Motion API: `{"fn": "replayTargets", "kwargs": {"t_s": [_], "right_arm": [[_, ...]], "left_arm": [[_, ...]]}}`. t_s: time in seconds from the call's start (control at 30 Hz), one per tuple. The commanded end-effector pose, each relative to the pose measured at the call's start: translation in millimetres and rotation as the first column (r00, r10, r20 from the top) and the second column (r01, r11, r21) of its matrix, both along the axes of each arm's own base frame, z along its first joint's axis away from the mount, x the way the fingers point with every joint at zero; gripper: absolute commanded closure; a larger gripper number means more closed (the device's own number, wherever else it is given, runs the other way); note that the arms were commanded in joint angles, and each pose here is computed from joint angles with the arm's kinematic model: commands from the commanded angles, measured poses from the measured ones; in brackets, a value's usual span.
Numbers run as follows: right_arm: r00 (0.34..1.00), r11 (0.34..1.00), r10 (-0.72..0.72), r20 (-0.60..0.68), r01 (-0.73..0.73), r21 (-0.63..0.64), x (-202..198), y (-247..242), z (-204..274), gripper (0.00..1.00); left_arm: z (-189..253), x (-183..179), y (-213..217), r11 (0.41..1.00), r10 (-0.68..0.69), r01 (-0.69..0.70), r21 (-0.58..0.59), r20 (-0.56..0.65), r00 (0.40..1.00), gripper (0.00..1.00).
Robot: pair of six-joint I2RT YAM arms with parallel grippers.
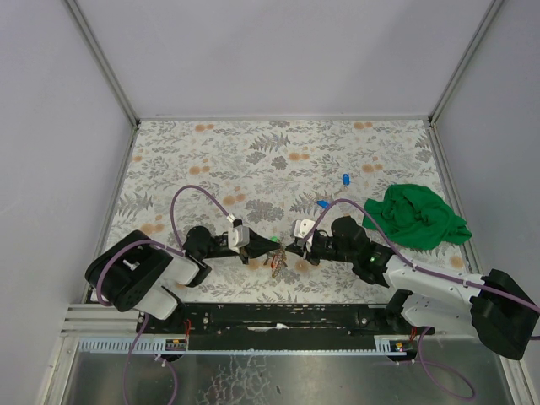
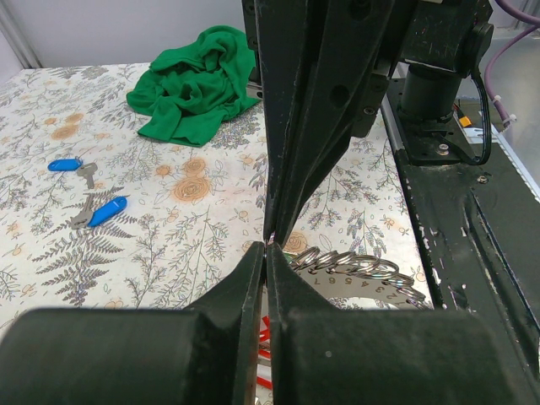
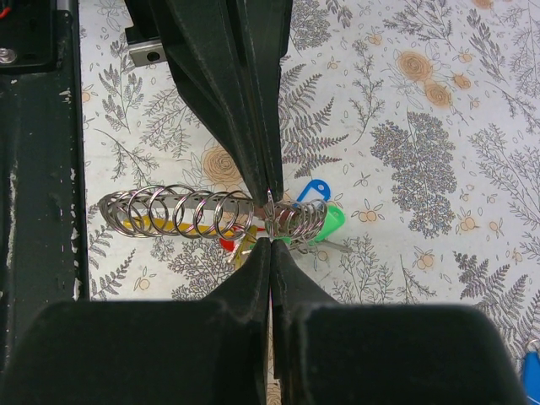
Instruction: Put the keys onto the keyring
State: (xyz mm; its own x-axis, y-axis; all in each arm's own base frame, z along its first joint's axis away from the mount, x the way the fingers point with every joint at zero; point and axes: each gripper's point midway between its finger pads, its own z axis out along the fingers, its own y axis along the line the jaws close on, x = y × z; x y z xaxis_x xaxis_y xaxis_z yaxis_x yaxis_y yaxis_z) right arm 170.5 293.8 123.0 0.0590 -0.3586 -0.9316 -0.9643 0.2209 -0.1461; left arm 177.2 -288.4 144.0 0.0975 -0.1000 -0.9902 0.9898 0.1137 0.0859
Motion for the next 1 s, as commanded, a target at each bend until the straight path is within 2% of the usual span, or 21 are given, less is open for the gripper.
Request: {"fn": "replayTargets", "kwargs": {"t_s": [0.0, 0.97], "right_arm": [[1.0, 0.998, 0.007, 0.03, -0.009, 0.068, 3, 7, 21, 1.0], [0.998, 0.992, 0.007, 0.061, -0.014, 0.126, 5, 12, 37, 1.0]], "left_arm": [[28, 2, -3, 0.997, 0.001, 0.007, -0.076, 0.107, 0.994, 1.0], [26, -3, -9, 0.997, -0.039, 0.046, -0.068, 0.102, 0.994, 1.0]]}}
